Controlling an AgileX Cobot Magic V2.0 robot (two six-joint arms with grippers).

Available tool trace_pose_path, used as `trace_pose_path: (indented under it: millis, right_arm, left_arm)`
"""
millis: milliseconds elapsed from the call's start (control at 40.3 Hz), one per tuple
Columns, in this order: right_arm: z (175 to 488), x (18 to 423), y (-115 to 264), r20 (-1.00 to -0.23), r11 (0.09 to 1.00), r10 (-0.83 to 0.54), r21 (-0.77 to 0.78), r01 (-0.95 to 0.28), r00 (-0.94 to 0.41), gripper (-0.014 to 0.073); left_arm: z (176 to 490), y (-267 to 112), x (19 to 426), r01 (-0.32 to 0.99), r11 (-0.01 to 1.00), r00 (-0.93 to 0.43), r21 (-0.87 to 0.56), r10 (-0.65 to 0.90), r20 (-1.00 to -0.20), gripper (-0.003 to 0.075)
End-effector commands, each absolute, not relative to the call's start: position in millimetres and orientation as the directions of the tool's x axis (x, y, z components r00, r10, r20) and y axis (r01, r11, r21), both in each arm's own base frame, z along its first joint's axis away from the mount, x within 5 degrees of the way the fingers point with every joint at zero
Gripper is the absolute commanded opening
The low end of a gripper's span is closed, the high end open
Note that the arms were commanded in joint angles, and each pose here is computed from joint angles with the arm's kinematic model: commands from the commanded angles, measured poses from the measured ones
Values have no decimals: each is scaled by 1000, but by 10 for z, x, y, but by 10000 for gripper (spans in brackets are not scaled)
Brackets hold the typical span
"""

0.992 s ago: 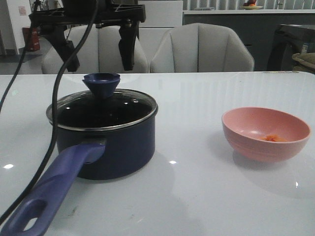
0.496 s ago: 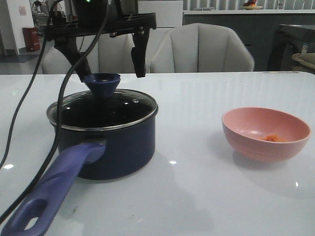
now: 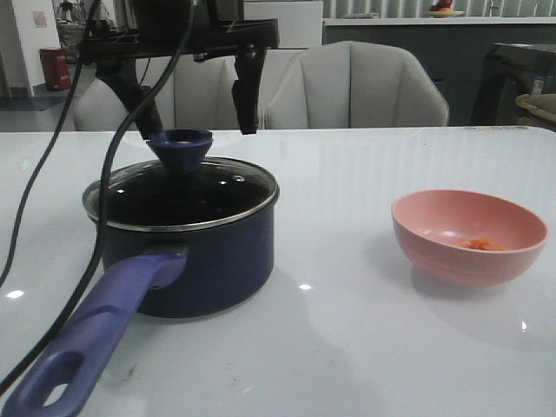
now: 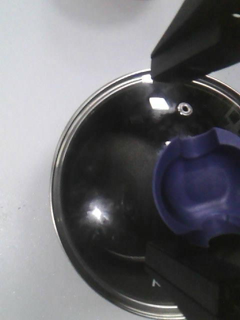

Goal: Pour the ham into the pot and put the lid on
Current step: 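Lower the left gripper onto the blue knob of the pot lid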

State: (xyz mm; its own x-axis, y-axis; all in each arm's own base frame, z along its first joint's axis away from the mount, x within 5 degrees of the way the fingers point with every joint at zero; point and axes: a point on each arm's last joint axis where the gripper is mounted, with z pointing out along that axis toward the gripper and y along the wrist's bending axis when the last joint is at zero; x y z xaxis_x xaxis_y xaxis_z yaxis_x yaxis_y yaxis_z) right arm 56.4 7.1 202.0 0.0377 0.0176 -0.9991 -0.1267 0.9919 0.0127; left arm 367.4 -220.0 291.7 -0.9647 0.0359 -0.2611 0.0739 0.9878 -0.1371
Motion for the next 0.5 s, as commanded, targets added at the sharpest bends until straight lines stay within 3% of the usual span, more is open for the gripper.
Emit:
trace_pose_path:
  millis: [0, 198, 471]
  right_arm:
    - [2074, 545, 73, -991, 991, 18, 0, -131, 133, 161]
    - [2074, 545, 73, -991, 991, 18, 0, -131, 133, 161]
    - [2074, 545, 73, -991, 991, 18, 0, -131, 133, 161]
  left_arm:
    - [3215, -2103, 3497, 78, 987, -959, -140, 35, -282, 661]
    - [3057, -2096, 3442, 60, 989, -976, -138, 29, -218, 661]
    - [3022, -2105, 3455, 30, 990, -979, -141, 0, -206, 661]
